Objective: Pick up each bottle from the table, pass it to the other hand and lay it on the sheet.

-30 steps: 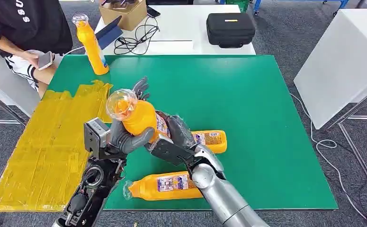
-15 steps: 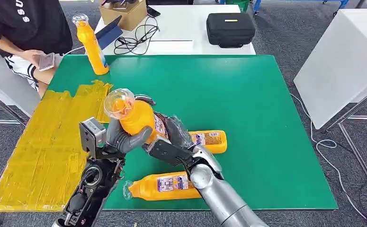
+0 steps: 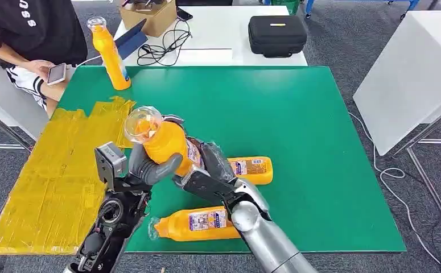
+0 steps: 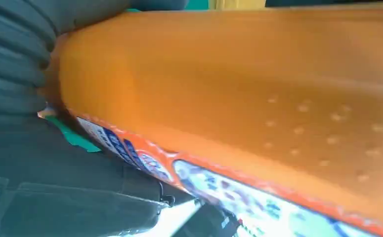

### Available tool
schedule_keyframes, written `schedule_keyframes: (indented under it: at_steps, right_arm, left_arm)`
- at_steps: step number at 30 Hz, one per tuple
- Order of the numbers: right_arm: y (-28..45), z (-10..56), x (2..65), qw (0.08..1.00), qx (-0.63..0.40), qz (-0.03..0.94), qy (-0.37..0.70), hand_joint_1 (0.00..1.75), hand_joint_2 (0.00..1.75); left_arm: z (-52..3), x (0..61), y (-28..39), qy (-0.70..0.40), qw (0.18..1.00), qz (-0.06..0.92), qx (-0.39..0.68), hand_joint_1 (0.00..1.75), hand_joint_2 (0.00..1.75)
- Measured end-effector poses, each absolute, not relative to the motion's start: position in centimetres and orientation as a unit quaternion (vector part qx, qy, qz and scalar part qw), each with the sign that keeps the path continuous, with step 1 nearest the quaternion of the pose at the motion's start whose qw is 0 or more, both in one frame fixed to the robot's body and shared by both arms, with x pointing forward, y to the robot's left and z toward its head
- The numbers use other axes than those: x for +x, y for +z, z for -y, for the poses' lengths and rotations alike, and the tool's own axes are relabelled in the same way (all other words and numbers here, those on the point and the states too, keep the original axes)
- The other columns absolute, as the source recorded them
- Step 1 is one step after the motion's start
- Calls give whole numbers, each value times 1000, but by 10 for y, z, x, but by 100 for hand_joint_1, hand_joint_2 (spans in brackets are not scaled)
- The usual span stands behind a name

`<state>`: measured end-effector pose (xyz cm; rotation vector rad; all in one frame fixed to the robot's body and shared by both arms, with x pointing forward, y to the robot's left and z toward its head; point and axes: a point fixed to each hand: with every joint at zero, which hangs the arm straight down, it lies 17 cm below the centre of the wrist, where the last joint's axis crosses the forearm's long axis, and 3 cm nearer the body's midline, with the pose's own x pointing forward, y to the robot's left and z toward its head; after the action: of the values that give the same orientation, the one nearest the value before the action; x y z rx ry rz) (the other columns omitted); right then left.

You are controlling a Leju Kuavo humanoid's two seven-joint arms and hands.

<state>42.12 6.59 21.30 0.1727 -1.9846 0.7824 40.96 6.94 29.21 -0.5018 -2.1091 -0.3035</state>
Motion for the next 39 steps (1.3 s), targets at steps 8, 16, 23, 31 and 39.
schedule_keyframes:
  at_steps: [8,16,23,31,39]
  right_arm:
    - [240,-26,412,446,14,852,276,0,175]
    - [266,73,366,383,-119,887,229,0,175]
    - [271,113,342,369,-167,889,216,0,175]
    - [282,151,323,334,-280,874,213,0,175]
    - [281,156,324,331,-300,864,232,0,175]
  left_arm:
    - [-86,419,294,-114,456,868,-157,175,175]
    - [-135,446,287,-144,456,878,-16,175,175]
    - [-158,458,286,-158,447,879,56,175,175]
    - [-200,507,285,-322,369,757,434,175,175]
    - [-204,537,227,-447,370,653,487,175,175]
